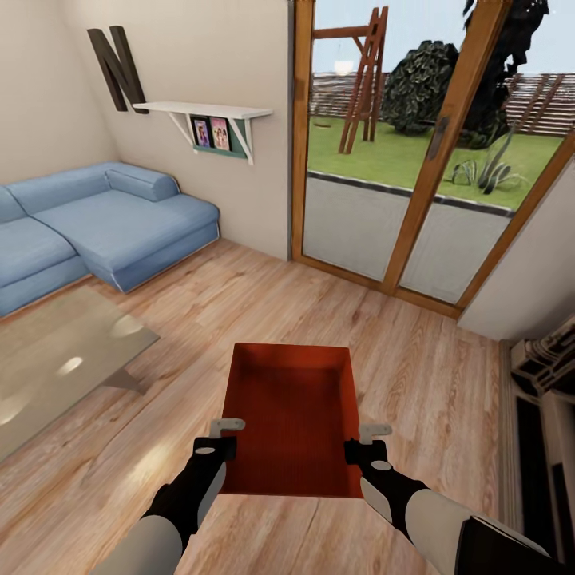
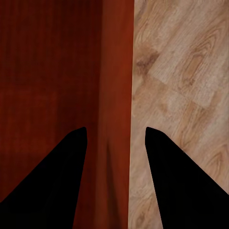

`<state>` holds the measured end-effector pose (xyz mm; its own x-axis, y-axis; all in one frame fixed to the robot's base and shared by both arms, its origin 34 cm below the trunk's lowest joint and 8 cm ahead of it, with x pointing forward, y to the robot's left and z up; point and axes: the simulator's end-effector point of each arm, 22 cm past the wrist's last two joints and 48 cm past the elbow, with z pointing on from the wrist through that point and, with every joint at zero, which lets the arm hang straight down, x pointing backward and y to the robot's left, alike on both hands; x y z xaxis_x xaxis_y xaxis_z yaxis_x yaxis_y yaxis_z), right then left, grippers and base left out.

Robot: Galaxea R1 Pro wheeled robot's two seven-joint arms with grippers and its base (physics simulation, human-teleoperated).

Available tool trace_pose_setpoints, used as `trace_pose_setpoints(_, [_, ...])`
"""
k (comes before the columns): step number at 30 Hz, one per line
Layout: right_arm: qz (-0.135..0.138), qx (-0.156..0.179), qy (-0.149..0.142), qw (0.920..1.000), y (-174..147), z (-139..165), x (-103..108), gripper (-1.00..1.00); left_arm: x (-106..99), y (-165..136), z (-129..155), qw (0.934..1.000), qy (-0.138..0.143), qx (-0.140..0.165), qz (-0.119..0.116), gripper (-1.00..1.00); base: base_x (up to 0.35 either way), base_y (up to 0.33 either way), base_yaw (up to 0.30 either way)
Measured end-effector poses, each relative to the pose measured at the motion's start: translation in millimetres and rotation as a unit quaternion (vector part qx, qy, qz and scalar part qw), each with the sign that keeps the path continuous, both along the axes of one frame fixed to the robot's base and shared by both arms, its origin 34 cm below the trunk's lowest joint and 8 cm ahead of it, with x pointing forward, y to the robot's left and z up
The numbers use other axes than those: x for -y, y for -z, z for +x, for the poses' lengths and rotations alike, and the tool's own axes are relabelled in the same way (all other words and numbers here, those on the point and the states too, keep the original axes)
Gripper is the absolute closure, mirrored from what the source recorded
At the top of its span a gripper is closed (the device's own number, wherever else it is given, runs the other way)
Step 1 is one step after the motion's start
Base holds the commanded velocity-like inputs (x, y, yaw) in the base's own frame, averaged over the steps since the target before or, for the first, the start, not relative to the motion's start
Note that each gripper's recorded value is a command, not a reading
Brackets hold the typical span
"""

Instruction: Move the two storage containers from the living room to the garage. In the garage, place one container on the floor and stack the other container on top of it (either order is fine).

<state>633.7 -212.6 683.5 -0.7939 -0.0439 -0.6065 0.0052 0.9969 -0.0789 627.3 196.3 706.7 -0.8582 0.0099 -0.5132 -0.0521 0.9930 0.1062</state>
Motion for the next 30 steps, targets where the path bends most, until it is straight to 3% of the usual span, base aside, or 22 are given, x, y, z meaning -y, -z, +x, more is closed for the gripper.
trace_pose_setpoints(30, [0.0,0.019,0.0,0.9998,-19.6,11.3,0.0,1.0,0.1,-19.3,10.4,0.9998,0.0,0.019,0.0,1.0,0.0,0.0,0.0])
